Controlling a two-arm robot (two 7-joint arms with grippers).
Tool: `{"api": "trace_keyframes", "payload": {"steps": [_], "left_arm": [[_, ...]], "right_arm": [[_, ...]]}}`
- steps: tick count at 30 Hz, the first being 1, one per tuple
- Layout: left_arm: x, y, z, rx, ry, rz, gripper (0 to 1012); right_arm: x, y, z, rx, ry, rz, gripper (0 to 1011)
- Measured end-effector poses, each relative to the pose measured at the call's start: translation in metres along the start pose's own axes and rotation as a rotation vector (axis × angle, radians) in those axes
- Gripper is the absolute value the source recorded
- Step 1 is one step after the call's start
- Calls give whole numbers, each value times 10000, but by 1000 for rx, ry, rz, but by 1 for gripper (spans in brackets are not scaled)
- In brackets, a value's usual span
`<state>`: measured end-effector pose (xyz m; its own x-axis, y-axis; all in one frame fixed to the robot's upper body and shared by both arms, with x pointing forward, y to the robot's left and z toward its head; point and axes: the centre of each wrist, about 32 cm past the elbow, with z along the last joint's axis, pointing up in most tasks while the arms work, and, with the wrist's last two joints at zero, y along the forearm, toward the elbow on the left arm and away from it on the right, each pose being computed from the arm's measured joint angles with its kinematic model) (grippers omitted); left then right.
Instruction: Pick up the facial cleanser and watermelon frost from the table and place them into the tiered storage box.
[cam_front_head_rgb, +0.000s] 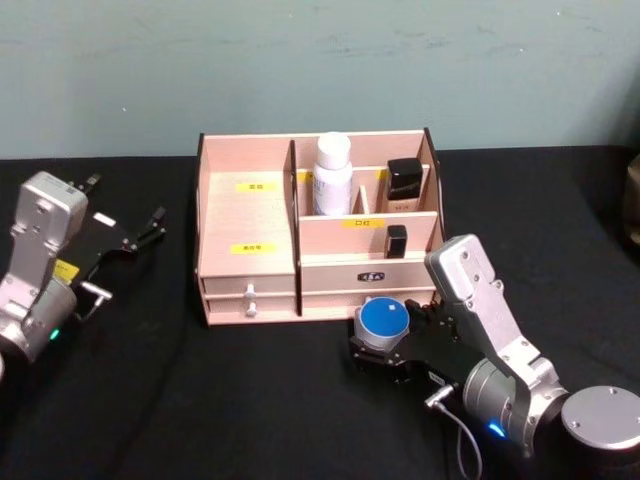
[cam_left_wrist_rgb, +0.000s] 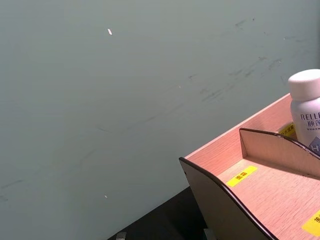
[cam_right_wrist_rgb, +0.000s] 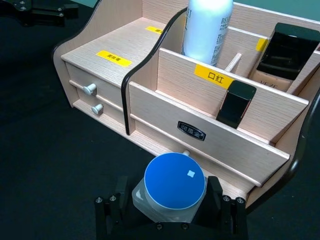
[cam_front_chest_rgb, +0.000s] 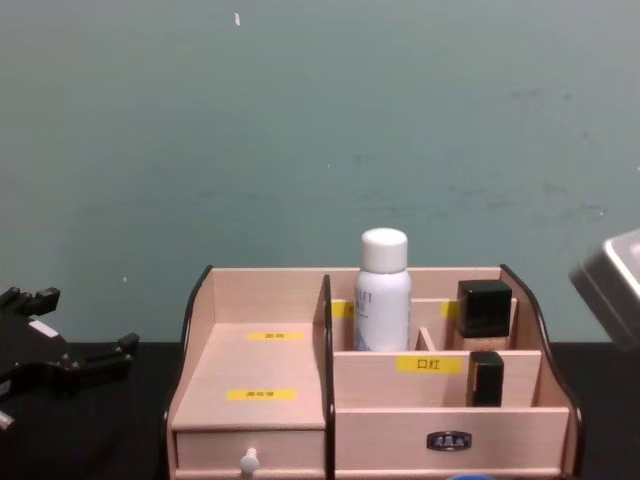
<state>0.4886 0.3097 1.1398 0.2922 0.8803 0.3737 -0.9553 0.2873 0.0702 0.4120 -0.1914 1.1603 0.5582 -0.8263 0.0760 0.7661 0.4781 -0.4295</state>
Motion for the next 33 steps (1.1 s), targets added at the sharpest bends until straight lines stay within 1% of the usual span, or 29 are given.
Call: {"api": "trace_keyframes", "payload": {"steps": [16,19,20,21,22,23,26,28,33], "left_arm": [[0,0,0,0,0,0,1001],[0,0,0,0,0,0,1001],[0,0,0,0,0,0,1001],[0,0,0,0,0,0,1001],[0,0,0,0,0,0,1001],[0,0,0,0,0,0,1001],[0,0,0,0,0,0,1001],[0,0,0,0,0,0,1001],[0,0,0,0,0,0,1001]], "right_arm": [[2,0,1,-1,-1,-2,994],[2,-1,1,-1,0,-2,935],[2,-2,1,-1,0,-2,935],[2,-2,1,-1,0,-3,894],[2,-2,1,-1,0,-3,883],[2,-3,2,-1,0,-2,836],[2,-3,1,-1,0,-2,776],[2,-4,2,-1,0,-2,717],[2,-4,2,0,0,-2,705]]}}
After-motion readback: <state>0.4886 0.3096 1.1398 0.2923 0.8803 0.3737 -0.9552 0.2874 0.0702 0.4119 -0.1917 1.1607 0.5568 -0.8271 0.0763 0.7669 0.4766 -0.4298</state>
